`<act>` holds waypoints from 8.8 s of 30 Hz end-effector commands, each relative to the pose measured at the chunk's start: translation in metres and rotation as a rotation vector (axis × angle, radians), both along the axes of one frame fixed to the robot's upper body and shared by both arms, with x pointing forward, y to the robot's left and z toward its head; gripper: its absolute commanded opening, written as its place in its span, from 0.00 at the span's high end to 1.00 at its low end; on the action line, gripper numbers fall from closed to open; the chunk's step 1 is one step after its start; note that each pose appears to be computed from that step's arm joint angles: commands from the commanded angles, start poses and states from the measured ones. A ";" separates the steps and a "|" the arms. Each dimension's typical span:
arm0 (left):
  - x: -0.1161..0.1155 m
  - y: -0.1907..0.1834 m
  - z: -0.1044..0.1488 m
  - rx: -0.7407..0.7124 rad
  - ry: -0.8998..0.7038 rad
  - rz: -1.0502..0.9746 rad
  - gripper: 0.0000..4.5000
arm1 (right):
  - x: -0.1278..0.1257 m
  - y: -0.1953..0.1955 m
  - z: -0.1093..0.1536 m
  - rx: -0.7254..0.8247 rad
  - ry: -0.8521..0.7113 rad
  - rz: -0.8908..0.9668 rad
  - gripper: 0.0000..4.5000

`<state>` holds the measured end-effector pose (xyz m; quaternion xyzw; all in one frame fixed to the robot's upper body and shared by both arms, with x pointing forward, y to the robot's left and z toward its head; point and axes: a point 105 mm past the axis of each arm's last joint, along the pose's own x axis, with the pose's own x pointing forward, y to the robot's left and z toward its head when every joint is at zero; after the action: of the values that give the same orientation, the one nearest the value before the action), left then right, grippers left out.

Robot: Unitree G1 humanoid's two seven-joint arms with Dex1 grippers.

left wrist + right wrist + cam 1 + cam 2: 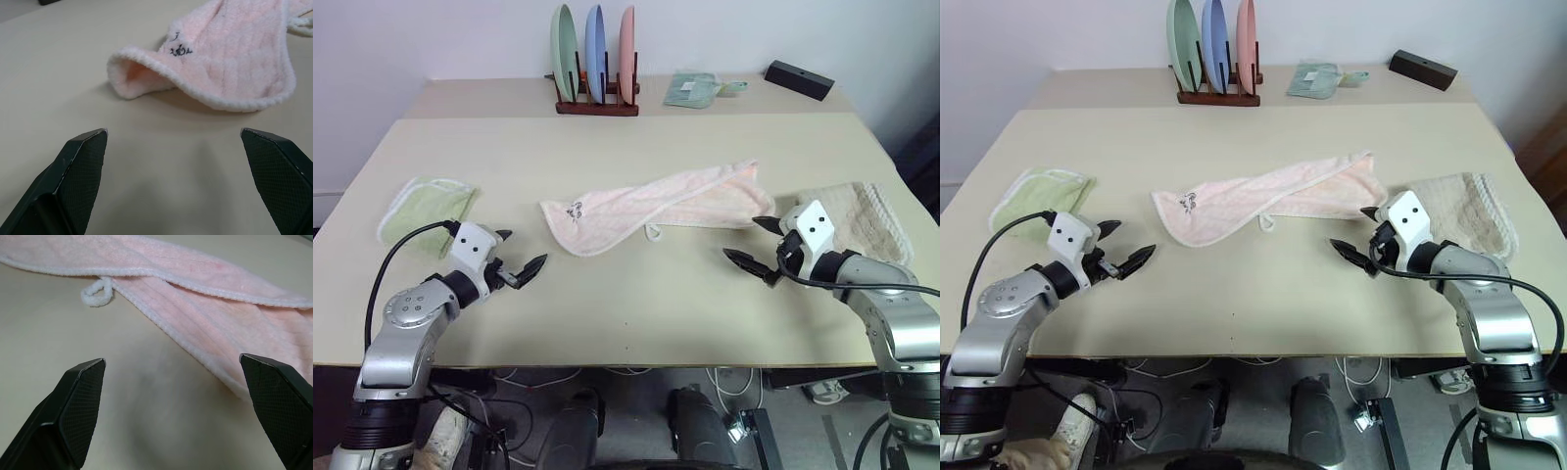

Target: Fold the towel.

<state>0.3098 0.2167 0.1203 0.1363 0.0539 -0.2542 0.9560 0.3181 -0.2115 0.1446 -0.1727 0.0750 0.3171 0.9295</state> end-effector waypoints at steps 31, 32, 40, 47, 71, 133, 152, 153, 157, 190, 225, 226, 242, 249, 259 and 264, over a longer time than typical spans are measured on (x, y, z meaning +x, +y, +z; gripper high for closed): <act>0.033 -0.094 0.001 0.369 -0.092 -0.465 0.01 | -0.003 0.074 0.002 0.149 -0.049 0.088 0.00; 0.036 -0.095 0.001 0.392 -0.094 -0.481 0.01 | -0.003 0.075 0.001 0.147 -0.052 0.087 0.00; 0.050 -0.082 -0.017 0.491 0.005 -0.480 0.12 | -0.002 0.079 0.001 0.156 -0.071 0.070 0.00; 0.063 -0.073 -0.014 0.483 -0.047 -0.377 0.89 | -0.006 0.078 0.000 0.152 -0.077 0.050 0.00; -0.012 0.009 0.017 0.312 0.010 -0.186 0.99 | 0.077 0.022 0.016 -0.691 -0.493 0.033 0.00; -0.017 -0.002 0.001 0.310 0.036 -0.200 1.00 | 0.123 0.054 0.016 -0.963 -0.768 0.182 1.00; 0.117 0.037 0.200 0.175 -0.638 0.323 1.00 | 0.127 0.009 0.199 -0.972 -1.089 -0.231 1.00; 0.118 0.043 0.220 0.147 -0.686 0.362 1.00 | 0.122 0.009 0.217 -0.958 -1.129 -0.248 1.00; 0.117 0.059 0.240 0.116 -0.720 0.385 1.00 | 0.105 0.015 0.247 -0.868 -1.184 -0.213 1.00; 0.012 0.064 0.033 0.278 0.079 -0.100 1.00 | 0.014 0.001 0.043 -0.680 -0.162 0.330 1.00; 0.035 0.078 0.032 0.138 -0.034 0.119 0.14 | 0.073 -0.025 0.067 -0.668 -0.410 0.073 0.26; 0.034 0.078 0.035 0.130 -0.049 0.130 0.14 | 0.067 -0.028 0.071 -0.624 -0.402 0.050 0.26; 0.049 0.015 0.058 0.191 -0.220 -0.028 0.13 | -0.050 0.033 -0.011 0.436 0.292 -0.199 0.00; 0.049 -0.003 0.052 0.181 -0.208 -0.085 0.13 | -0.045 0.030 -0.036 0.608 0.390 -0.419 0.00; -0.001 -0.081 0.043 0.104 -0.125 -0.462 0.13 | -0.024 0.023 -0.039 0.780 0.434 -0.546 0.00; -0.017 -0.099 0.032 0.083 -0.074 -0.545 0.13 | -0.004 0.025 -0.034 0.911 0.443 -0.580 0.00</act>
<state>0.2969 0.1220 0.1459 0.1920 0.0031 -0.4859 0.8527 0.3109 -0.1849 0.1067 0.3268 0.1797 0.0834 0.9241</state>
